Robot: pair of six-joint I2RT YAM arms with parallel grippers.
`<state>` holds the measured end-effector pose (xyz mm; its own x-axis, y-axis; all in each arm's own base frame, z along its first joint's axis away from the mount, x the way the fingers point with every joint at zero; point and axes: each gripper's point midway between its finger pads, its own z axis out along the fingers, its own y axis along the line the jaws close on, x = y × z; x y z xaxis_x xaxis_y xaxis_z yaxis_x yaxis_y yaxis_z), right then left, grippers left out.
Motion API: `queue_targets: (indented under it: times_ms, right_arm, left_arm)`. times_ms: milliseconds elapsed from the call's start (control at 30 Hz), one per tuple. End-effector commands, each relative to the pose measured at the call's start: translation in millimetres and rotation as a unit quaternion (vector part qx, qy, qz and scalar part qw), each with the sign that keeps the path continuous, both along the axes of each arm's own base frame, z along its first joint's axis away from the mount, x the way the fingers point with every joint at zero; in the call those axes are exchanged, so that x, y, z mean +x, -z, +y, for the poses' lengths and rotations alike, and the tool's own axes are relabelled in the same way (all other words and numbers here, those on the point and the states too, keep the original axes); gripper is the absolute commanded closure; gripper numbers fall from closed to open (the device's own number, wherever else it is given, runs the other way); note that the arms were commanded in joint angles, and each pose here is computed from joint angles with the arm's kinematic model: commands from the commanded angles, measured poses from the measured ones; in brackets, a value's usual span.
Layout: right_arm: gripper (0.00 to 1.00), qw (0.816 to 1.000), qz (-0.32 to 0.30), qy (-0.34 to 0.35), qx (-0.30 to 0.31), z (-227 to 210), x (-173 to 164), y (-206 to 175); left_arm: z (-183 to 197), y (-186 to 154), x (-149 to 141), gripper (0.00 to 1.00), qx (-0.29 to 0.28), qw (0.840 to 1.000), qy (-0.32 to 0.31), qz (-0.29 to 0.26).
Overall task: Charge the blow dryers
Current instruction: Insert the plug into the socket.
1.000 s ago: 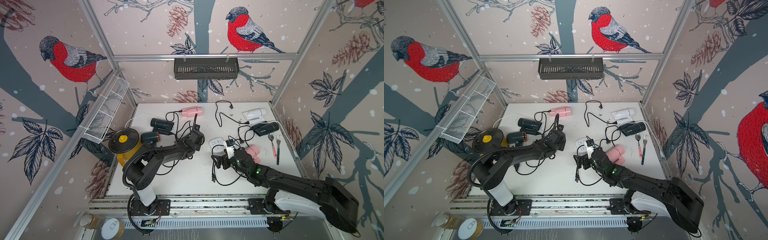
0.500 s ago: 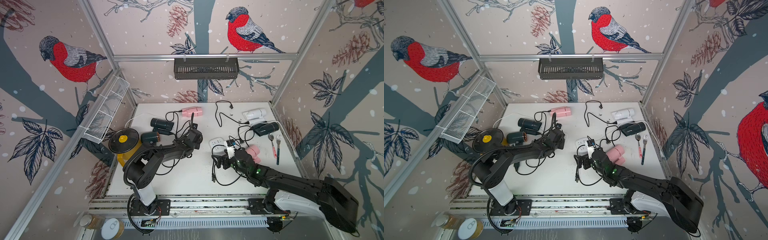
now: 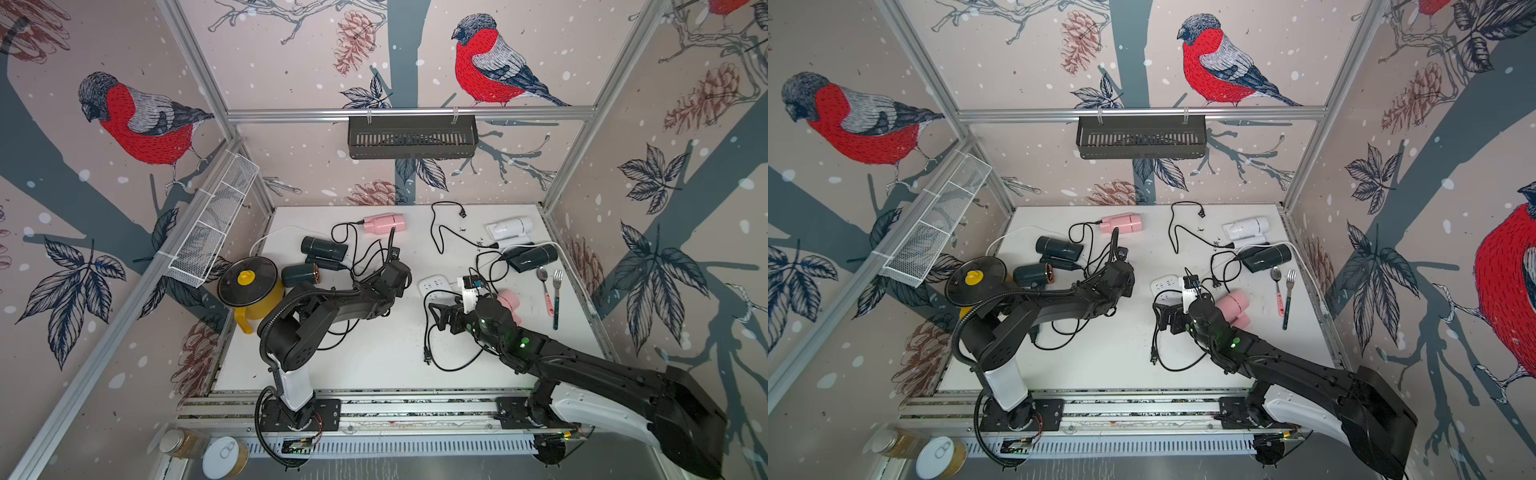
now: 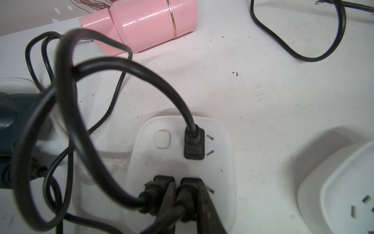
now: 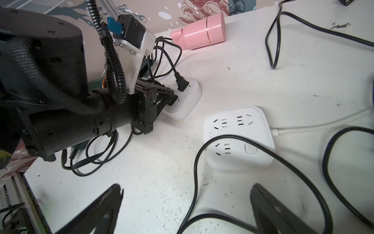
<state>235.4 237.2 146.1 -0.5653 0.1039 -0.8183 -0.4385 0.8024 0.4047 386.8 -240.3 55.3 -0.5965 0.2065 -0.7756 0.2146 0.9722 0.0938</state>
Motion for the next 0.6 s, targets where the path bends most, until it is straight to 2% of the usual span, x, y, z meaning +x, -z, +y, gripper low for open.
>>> queue_targets:
  times_ms: [0,233,433,567]
  right_arm:
    - [0.0,0.999,0.014,0.039,0.009,-13,2,0]
    - [0.01,0.996,0.017,0.088,0.021,-43,19,5]
    - [0.01,0.996,0.023,0.07,0.055,-51,25,4]
    - [0.01,0.997,0.001,0.072,0.041,-59,33,-4]
  left_arm:
    - [17,41,-33,0.89,0.055,0.993,0.025,0.102]
    - [18,40,-35,0.89,0.016,0.991,0.005,0.13]
    - [31,44,-30,0.88,0.033,0.991,-0.027,0.13]
    - [39,56,-30,0.87,0.04,0.989,-0.049,0.135]
